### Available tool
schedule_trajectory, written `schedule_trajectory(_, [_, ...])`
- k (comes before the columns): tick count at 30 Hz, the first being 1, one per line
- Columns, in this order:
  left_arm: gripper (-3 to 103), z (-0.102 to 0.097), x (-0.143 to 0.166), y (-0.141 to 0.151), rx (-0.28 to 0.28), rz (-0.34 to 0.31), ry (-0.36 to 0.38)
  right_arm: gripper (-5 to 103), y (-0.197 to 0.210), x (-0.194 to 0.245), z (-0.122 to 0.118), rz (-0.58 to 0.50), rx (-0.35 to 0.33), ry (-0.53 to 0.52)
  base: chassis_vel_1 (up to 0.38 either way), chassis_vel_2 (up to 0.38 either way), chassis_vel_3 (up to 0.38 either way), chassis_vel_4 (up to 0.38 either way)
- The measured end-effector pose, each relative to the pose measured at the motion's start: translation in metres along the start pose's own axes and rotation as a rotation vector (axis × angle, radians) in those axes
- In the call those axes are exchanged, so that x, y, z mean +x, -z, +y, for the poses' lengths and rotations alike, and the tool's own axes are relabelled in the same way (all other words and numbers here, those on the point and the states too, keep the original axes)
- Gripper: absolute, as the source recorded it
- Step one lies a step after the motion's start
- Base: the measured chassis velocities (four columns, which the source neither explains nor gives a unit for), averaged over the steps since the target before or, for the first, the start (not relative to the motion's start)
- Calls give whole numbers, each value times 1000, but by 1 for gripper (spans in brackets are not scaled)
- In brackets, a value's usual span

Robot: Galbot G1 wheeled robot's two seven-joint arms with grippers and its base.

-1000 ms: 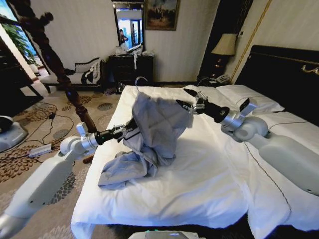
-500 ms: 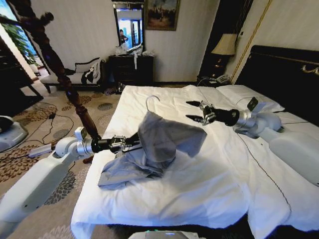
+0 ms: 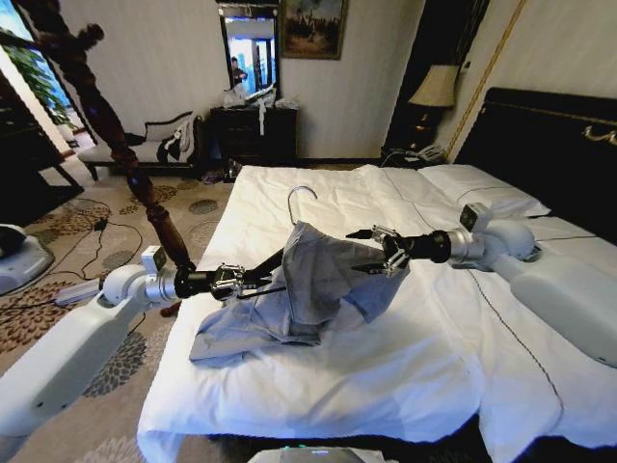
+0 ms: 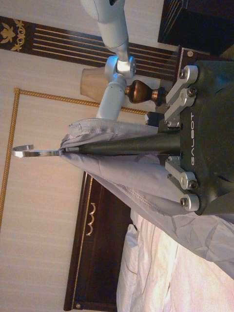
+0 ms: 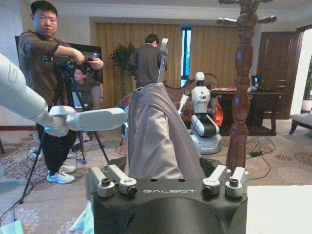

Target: Pick up the clothes from the bed and hang them on the clothes hanger.

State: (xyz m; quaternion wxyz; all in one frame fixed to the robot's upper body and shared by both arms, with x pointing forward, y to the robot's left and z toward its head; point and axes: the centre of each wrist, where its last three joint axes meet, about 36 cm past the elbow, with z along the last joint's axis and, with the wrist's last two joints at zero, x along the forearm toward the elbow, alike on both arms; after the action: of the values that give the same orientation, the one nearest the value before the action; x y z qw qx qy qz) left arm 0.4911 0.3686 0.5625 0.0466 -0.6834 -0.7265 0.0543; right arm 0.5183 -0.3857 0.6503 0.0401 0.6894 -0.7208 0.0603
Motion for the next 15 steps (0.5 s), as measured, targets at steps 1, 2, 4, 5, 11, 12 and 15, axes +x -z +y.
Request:
schedule_trajectory(1, [19,0,0,0,0,0,0,84,0,0,0,0,0,0,0,0,0,0])
schedule_trajectory(2, [19,1,-1,0,1,0,-1,79,-1,0,0,5,-2,3,0,0,0,0])
schedule_trajectory(4, [19,2,-3,0,-1,-3,-3,68,-3,-1,-2,14,-5,3,0,0,0,0])
schedule_trajectory(5, [19,3,-3,0,-1,-3,-4,68,-4,-1,-2,17,-6,2,0,0,0,0])
schedule_trajectory(11, [19,8,-4,3,-3,-2,-6,46,-6,-2,-5,44,3,-10,0,0,0,0])
schedule_trajectory(12, [19,9,-5,4,-4,-2,-7,46,-6,-2,-6,47,5,-11,0,0,0,0])
schedule_trajectory(15, [19,11,-7,6,-4,3,-14,30,-5,-4,-9,59,17,1,0,0,0,0])
